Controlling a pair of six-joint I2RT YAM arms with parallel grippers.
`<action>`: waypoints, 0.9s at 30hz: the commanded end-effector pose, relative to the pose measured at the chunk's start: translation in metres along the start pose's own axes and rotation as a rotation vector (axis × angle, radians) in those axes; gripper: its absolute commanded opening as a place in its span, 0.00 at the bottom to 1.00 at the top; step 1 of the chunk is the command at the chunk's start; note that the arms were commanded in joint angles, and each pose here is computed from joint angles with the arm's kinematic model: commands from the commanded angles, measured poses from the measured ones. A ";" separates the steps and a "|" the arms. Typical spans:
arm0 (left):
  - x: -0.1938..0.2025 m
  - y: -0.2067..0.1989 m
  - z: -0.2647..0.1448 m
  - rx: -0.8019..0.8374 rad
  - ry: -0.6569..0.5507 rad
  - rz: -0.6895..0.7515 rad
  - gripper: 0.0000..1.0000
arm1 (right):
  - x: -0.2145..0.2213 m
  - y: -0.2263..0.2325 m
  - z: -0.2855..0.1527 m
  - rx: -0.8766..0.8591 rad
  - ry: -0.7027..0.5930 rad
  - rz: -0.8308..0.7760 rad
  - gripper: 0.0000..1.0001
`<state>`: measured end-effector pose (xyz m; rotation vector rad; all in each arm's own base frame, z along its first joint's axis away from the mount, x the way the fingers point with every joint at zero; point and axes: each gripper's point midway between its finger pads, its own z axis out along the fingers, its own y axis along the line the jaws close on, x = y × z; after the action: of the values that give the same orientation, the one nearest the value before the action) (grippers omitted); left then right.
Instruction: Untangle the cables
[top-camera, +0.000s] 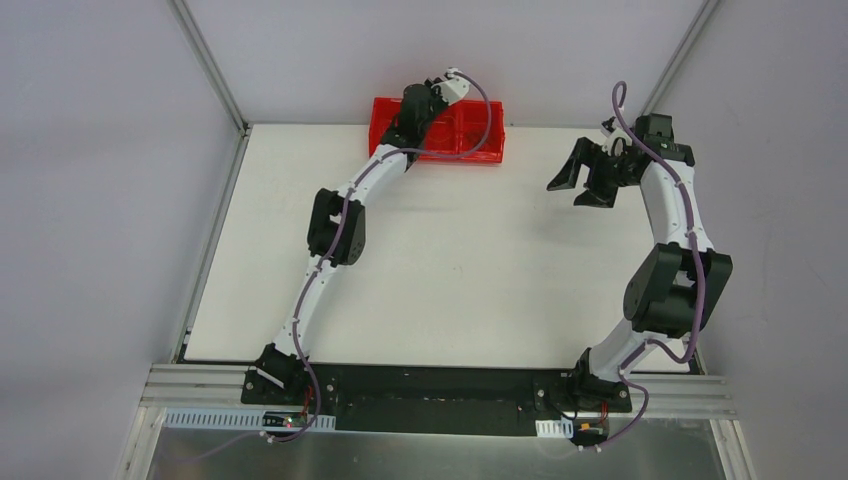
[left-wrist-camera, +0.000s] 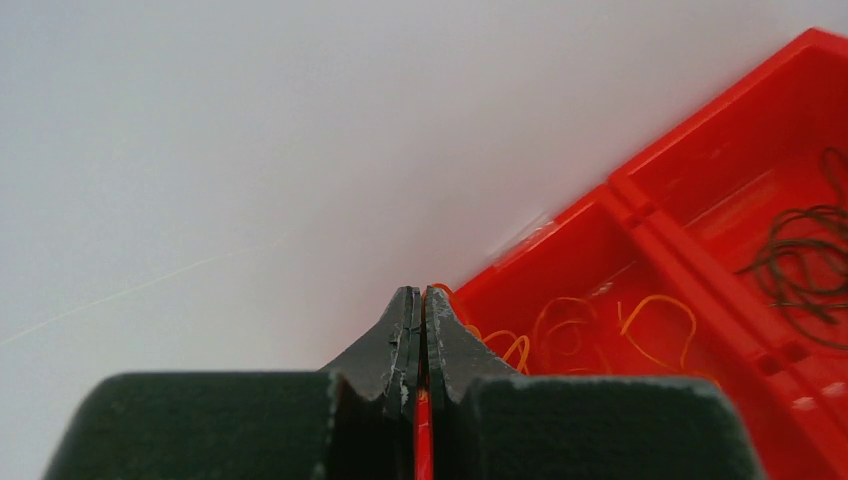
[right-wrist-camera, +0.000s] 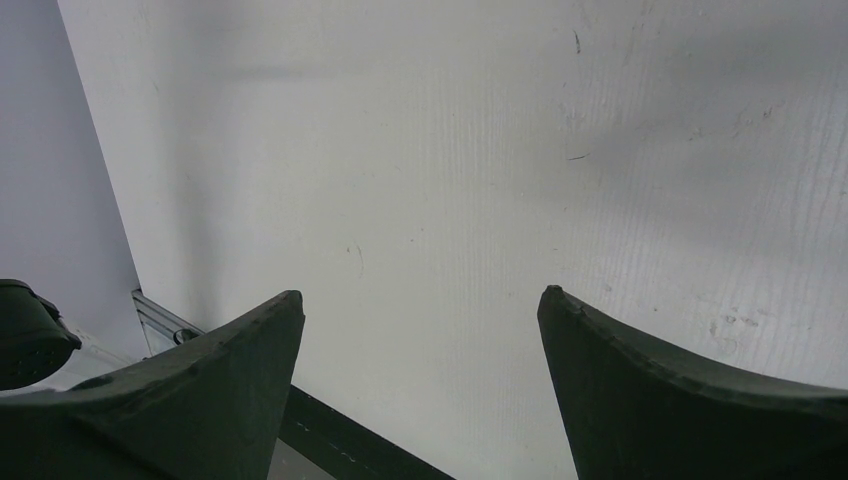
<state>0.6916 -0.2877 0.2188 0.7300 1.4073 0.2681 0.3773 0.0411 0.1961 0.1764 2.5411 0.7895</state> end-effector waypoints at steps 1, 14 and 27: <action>-0.035 0.055 -0.005 -0.156 -0.055 0.040 0.00 | -0.007 0.006 -0.005 -0.025 -0.013 0.006 0.91; -0.033 -0.004 0.001 0.057 -0.126 -0.141 0.00 | -0.004 0.004 -0.006 -0.020 -0.002 0.014 0.91; 0.006 -0.042 0.002 0.191 -0.044 -0.220 0.00 | -0.003 -0.001 -0.007 -0.016 0.009 0.031 0.91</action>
<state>0.6867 -0.3113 0.1973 0.7338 1.4421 0.0239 0.3742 0.0370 0.1907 0.2104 2.5662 0.8007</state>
